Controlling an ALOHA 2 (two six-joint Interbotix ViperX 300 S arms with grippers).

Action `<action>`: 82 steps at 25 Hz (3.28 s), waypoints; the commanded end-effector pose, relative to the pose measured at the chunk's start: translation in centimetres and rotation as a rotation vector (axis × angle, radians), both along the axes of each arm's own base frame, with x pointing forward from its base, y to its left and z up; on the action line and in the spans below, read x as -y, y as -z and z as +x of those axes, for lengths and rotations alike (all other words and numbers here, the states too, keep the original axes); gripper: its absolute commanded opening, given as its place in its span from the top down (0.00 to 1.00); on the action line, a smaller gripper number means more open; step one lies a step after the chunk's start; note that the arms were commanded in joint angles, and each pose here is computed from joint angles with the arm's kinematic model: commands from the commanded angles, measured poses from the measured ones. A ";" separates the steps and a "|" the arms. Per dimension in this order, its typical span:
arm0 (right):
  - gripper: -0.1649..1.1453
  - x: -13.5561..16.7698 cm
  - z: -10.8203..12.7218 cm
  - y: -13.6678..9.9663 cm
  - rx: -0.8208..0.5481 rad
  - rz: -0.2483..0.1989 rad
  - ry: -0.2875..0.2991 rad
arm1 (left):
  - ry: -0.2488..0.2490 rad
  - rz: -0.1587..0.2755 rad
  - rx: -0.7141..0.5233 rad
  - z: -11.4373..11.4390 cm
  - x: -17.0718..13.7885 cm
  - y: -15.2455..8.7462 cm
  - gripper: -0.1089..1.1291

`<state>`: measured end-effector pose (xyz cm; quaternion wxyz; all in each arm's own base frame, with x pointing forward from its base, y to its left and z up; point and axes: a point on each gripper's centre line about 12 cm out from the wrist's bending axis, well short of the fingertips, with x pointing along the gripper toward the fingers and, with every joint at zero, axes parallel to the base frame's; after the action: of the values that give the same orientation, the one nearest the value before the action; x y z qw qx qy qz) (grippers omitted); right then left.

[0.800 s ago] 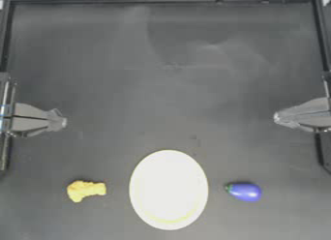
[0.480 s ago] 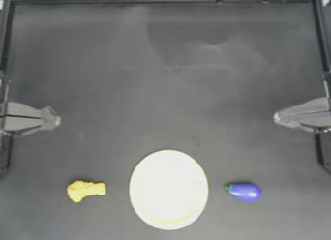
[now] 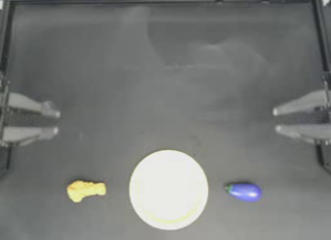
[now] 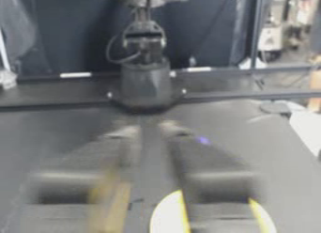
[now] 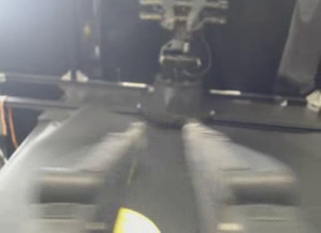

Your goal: Put purple eggplant on plate

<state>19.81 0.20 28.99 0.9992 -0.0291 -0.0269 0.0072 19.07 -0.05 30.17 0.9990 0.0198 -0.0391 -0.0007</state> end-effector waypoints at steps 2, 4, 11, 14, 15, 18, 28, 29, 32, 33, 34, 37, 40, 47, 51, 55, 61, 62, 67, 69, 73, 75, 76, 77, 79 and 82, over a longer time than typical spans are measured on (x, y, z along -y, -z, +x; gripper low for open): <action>0.14 0.0 0.2 -0.9 -0.017 0.009 0.002 | 0.001 0.000 0.009 0.3 0.0 -0.9 0.14; 0.12 0.1 0.3 -1.0 -0.055 0.017 0.006 | 0.001 0.000 0.003 0.3 0.0 -0.8 0.11; 0.12 -0.1 0.5 -2.7 -0.423 0.112 0.011 | 0.001 -0.003 -0.009 0.2 0.0 -0.6 0.08; 0.12 -0.5 0.8 -3.2 -0.585 0.151 -0.005 | -0.001 -0.008 -0.014 0.2 0.0 -0.6 0.08; 0.12 -0.7 1.2 -3.2 -0.650 0.162 -0.012 | -0.001 -0.008 -0.014 0.1 0.0 -0.6 0.08; 0.12 -1.4 2.4 -3.0 -0.797 0.168 -0.026 | -0.009 -0.014 -0.018 0.1 -0.2 -0.6 0.08; 0.12 -4.9 5.5 -1.9 -1.100 0.064 0.054 | -0.023 -0.019 -0.032 0.1 -0.4 -0.4 0.08; 0.12 -5.3 5.7 -1.6 -1.120 0.069 0.058 | -0.023 -0.019 -0.032 0.1 -0.4 -0.4 0.08; 0.12 -6.5 6.2 -0.2 -1.172 0.085 0.060 | -0.031 -0.019 -0.043 0.1 -0.6 -0.3 0.08; 0.12 -6.7 6.3 0.3 -1.188 0.093 0.066 | -0.033 -0.019 -0.043 0.1 -0.6 -0.3 0.08; 0.12 -6.9 6.4 0.7 -1.201 0.101 0.072 | -0.034 -0.019 -0.043 0.1 -0.7 -0.3 0.08; 0.12 -7.5 6.7 2.5 -1.257 0.118 0.100 | -0.036 -0.019 -0.044 0.1 -0.7 -0.2 0.08; 0.12 -7.8 6.9 4.3 -1.297 0.123 0.126 | -0.036 -0.017 -0.044 0.1 -0.7 -0.2 0.08; 0.12 -8.3 7.5 7.7 -1.304 0.146 0.125 | -0.036 -0.017 -0.043 0.1 -0.7 -0.3 0.08; 0.12 -8.4 7.7 9.6 -1.295 0.166 0.129 | -0.036 -0.017 -0.046 0.1 -0.7 -0.2 0.08; 0.12 -8.7 7.8 11.2 -1.300 0.188 0.133 | -0.036 -0.017 -0.043 0.1 -0.7 -0.3 0.08; 0.12 -9.2 7.9 13.2 -1.342 0.189 0.149 | -0.036 -0.017 -0.043 0.1 -0.7 -0.3 0.08; 0.12 -9.3 8.0 13.5 -1.349 0.188 0.151 | -0.036 -0.017 -0.041 0.1 -0.7 -0.3 0.08; 0.12 -9.9 8.2 15.0 -1.378 0.195 0.164 | -0.036 -0.017 -0.043 0.1 -0.7 -0.3 0.08; 0.12 -10.0 8.2 15.5 -1.381 0.196 0.165 | -0.039 -0.017 -0.044 0.1 -0.7 -0.3 0.08; 0.12 -10.1 8.3 16.4 -1.394 0.192 0.168 | -0.040 -0.016 -0.043 0.1 -0.8 -0.3 0.08; 0.13 -10.1 8.3 16.7 -1.404 0.188 0.172 | -0.040 -0.018 -0.043 0.1 -0.8 -0.3 0.08; 0.15 -10.0 8.3 16.8 -1.409 0.183 0.174 | -0.040 -0.018 -0.044 0.1 -0.8 -0.3 0.08; 0.17 -10.0 8.2 17.0 -1.416 0.183 0.178 | -0.040 -0.018 -0.043 0.1 -0.8 -0.3 0.08; 0.27 -10.0 8.2 17.2 -1.425 0.178 0.181 | -0.040 -0.018 -0.043 0.1 -0.8 -0.3 0.08; 0.48 -10.0 8.3 17.2 -1.430 0.175 0.184 | -0.040 -0.018 -0.043 0.1 -0.8 -0.3 0.08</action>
<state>27.72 10.03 11.14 0.7616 0.0571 0.6422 -0.0656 19.01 0.69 29.35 0.9998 0.0116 -0.0029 0.0183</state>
